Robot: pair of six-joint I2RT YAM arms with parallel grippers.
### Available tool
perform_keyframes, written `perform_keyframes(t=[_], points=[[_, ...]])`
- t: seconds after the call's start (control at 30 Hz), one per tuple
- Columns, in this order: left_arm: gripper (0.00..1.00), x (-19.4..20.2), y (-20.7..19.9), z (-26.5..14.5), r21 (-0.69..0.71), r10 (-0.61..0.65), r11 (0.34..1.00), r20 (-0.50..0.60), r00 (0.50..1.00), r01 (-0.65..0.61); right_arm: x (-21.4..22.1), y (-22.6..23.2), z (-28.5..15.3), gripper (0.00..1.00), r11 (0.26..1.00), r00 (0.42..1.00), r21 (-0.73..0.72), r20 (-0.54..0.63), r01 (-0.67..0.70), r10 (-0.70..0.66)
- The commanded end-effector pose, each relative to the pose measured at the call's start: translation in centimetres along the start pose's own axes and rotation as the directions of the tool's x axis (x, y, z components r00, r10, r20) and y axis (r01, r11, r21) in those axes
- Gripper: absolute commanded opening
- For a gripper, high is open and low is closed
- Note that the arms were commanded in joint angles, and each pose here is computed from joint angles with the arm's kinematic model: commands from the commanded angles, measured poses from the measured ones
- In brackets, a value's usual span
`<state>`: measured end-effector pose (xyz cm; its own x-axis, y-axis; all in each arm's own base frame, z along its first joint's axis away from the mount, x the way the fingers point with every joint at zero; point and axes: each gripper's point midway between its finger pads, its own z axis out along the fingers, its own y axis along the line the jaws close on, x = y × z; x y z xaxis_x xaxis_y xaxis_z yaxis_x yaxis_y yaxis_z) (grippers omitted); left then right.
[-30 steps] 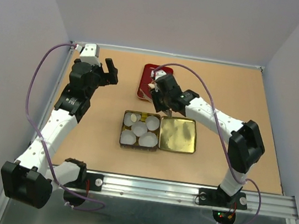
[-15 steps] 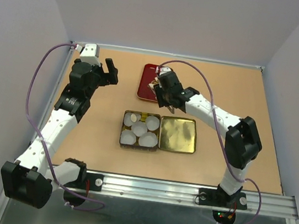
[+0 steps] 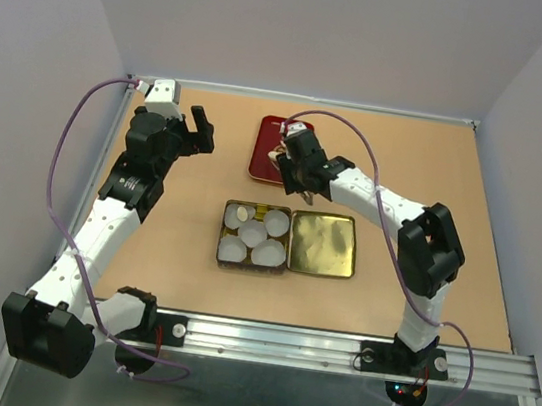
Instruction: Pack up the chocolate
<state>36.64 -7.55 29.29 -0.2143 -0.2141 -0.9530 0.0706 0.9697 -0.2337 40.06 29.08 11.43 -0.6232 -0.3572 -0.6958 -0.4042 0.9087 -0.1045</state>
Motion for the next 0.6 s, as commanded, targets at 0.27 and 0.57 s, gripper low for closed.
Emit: perform_keyframes(t=[0.27, 0.57], points=[[0.99, -3.3, -0.9, -0.9, 0.025, 0.007, 1.000, 0.081, 0.997, -0.009, -3.6, 0.4, 0.7, 0.51, 0.999, 0.996, -0.039, 0.084, -0.015, 0.019], [0.99, -3.4, -0.8, -1.1, 0.022, 0.008, 1.000, 0.085, 0.996, -0.010, -3.5, 0.4, 1.0, 0.43, 0.999, 0.997, -0.050, 0.078, -0.008, 0.012]])
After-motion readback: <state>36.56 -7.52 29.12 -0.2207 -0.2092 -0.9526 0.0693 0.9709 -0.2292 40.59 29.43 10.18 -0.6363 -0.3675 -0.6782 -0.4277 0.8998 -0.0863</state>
